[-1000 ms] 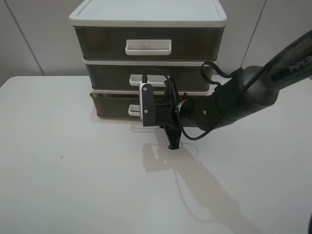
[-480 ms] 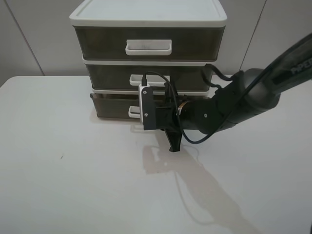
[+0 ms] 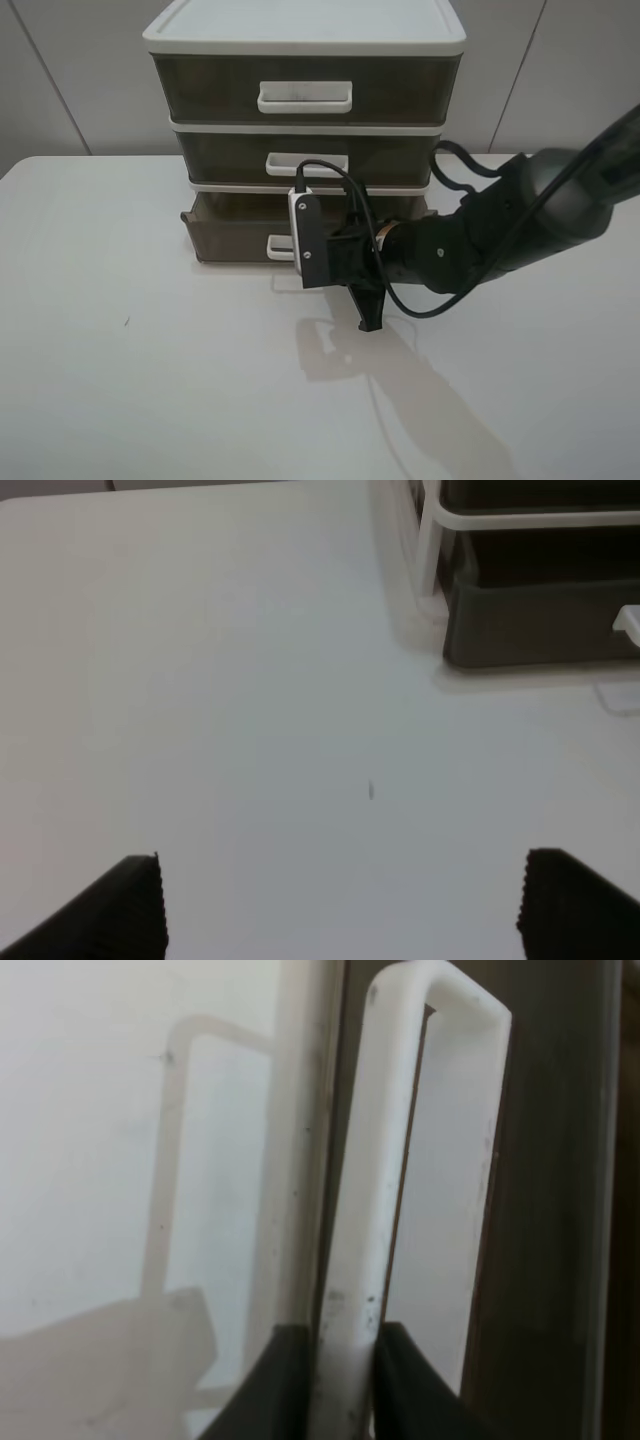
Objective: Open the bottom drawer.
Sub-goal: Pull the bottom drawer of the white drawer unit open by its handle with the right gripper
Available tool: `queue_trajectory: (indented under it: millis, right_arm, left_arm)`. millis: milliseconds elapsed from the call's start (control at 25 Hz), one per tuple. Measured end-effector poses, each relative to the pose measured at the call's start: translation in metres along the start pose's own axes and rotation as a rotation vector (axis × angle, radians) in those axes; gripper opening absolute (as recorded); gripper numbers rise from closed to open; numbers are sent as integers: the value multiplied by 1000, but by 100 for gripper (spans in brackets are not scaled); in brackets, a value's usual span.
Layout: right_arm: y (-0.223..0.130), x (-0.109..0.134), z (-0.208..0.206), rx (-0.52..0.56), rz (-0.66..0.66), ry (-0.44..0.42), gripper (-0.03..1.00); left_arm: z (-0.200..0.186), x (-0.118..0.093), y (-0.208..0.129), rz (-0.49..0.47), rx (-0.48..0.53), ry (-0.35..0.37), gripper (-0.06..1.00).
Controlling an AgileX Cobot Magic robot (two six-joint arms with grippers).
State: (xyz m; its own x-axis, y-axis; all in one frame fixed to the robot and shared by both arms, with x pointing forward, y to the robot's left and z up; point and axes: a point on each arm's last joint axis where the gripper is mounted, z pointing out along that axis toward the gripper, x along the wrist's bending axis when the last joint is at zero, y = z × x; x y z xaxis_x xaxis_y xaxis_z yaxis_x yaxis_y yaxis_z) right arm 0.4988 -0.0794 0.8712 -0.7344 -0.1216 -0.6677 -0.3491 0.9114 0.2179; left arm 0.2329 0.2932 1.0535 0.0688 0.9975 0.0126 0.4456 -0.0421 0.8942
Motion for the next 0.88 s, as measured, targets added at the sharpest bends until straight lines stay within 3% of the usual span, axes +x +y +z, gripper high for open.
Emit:
queue_trajectory:
  millis: [880]
  right_arm:
    - [26, 37, -41, -30, 72, 44, 4]
  left_arm:
    - [0, 0, 0, 0, 0, 0, 72]
